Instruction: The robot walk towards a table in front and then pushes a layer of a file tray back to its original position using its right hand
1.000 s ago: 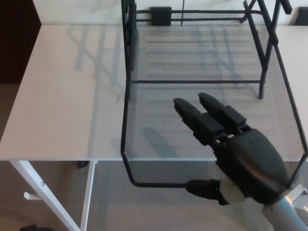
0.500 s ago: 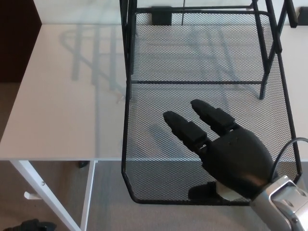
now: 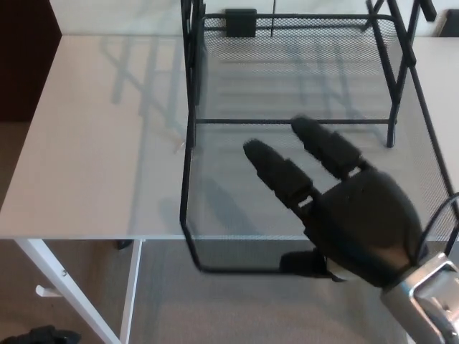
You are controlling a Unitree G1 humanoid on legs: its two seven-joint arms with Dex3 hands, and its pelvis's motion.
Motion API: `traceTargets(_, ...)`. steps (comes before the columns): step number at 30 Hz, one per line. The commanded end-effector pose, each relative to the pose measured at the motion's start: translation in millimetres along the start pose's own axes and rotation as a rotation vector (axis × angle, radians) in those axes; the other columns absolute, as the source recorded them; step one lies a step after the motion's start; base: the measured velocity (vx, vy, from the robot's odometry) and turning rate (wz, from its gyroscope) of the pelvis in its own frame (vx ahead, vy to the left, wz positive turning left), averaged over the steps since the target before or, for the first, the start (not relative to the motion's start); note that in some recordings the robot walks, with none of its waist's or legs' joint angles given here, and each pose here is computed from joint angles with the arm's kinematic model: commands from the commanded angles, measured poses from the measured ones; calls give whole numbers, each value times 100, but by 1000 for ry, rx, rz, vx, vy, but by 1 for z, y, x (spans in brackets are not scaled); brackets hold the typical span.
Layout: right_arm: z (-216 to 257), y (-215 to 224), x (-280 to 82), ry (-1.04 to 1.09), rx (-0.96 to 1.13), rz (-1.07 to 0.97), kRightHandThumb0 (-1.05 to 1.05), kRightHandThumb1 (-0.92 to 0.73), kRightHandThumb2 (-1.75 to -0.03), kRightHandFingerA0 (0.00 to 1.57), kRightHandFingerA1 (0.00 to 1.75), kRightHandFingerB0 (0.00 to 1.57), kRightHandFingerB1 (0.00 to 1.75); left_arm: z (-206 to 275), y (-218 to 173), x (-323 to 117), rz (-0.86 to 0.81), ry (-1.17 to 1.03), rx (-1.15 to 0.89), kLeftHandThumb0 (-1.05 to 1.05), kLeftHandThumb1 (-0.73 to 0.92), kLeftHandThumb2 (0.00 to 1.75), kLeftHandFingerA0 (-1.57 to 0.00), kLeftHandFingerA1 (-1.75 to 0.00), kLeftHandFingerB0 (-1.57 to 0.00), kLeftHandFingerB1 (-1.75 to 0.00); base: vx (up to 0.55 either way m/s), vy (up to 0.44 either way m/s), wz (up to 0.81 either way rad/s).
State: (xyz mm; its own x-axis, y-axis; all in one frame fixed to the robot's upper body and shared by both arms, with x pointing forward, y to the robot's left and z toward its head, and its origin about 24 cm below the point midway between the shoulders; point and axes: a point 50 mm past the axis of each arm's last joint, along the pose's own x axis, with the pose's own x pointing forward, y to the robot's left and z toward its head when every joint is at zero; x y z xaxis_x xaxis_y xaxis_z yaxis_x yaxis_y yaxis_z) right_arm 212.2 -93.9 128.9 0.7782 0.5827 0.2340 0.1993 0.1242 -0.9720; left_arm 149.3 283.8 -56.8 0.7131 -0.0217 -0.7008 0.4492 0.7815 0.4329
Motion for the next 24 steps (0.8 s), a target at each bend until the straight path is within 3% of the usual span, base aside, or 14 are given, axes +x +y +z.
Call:
traceTargets(1,7,-25,-5,-26,14,-30,-85,-69,-61,0,0,0,0,-6,2,-2,-4,40,10,-27,68,61,-48,-42,-34,-36,0,0,0)
traceTargets(2,11,-36,-8,-45,15,-45,-93,-56,-88,0,0,0,0,-7,2,-2,-9,39,4,-27,68,61,-48,-42,-33,-36,0,0,0)
traceTargets(7,22,-57,-15,-84,39,-51,-93,-57,-86,0,0,0,0,-9,1,-3,-16,47,-3,-27,69,60,-49,-42,-33,-36,0,0,0)
traceTargets(8,24,-60,-16,-92,42,-64,-82,-67,-61,0,0,0,0,-9,1,-3,-18,46,2,-27,69,61,-49,-42,-33,-36,0,0,0)
traceTargets(9,26,-64,-18,-102,47,-83,-82,-67,-61,0,0,0,0,-9,1,-3,-21,44,7,-27,69,61,-49,-42,-33,-36,0,0,0)
traceTargets(10,28,-69,-18,-112,39,-103,-91,-56,-87,0,0,0,1,-8,2,-2,-15,46,11,-28,69,60,-50,-42,-34,-36,0,0,0)
traceTargets(11,28,-69,-18,-113,38,-103,-91,-56,-87,0,0,0,1,-8,2,-2,-14,46,11,-28,69,60,-50,-42,-34,-36,0,0,0)
traceTargets(12,29,-72,-19,-121,40,-115,-83,-69,-61,0,0,0,0,-7,2,-2,-14,48,14,-28,69,61,-49,-41,-33,-36,0,0,0)
traceTargets(15,34,-77,-23,-137,54,-116,-84,-67,-61,0,0,0,0,-7,3,-2,-14,46,10,-27,69,61,-49,-43,-33,-36,0,0,0)
traceTargets(16,36,-74,-26,-143,67,-97,-94,-56,-89,0,0,0,0,-6,3,-2,-18,43,2,-26,70,61,-49,-43,-33,-36,0,0,0)
traceTargets(24,39,-36,-41,-103,114,76,-90,-52,-85,0,0,0,0,-4,6,-1,-12,36,25,-27,69,61,-48,-42,-34,-36,0,0,0)
